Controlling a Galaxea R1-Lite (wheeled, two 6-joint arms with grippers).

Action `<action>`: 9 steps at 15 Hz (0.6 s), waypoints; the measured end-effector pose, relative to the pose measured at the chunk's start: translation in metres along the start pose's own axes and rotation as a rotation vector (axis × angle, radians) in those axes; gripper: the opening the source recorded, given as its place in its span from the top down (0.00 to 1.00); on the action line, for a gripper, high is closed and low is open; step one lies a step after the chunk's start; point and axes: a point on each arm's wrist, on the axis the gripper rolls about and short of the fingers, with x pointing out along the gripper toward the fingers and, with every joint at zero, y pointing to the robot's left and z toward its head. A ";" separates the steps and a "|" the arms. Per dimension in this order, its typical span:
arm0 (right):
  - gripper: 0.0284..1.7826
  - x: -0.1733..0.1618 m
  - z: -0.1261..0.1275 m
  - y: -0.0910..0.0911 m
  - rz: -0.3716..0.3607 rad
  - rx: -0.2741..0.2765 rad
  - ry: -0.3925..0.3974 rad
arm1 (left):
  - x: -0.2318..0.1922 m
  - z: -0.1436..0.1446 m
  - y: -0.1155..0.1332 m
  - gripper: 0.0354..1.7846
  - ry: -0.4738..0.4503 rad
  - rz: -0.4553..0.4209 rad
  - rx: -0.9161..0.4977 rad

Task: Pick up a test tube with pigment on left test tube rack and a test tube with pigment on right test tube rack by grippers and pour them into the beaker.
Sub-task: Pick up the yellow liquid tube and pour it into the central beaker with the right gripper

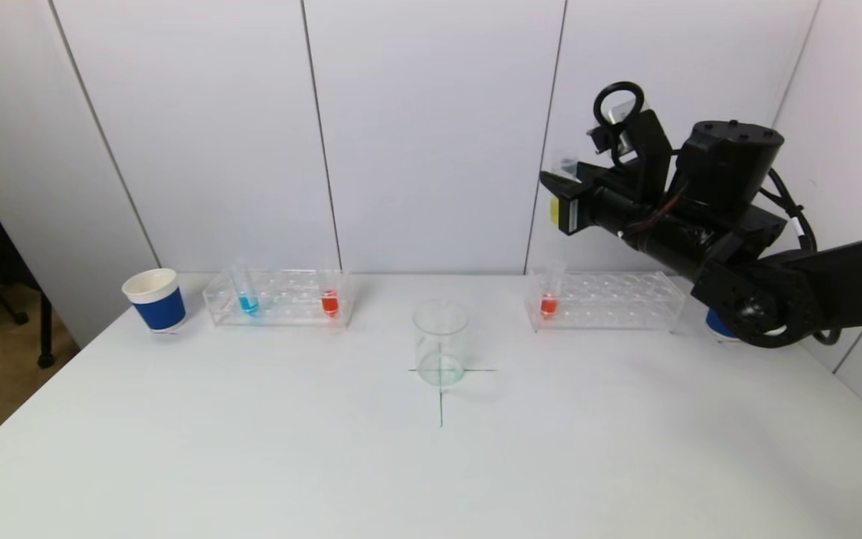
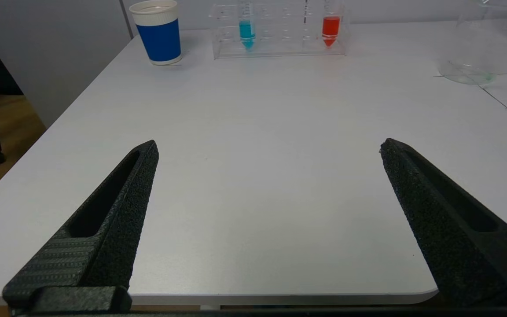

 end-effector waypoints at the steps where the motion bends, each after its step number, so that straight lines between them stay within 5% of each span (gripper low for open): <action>1: 0.73 0.001 -0.002 0.006 0.024 -0.014 0.001 | 0.000 0.000 0.000 0.01 0.000 0.000 0.000; 9: 0.73 0.011 -0.023 0.030 0.189 -0.169 -0.050 | 0.000 0.000 0.000 0.01 0.000 0.000 0.000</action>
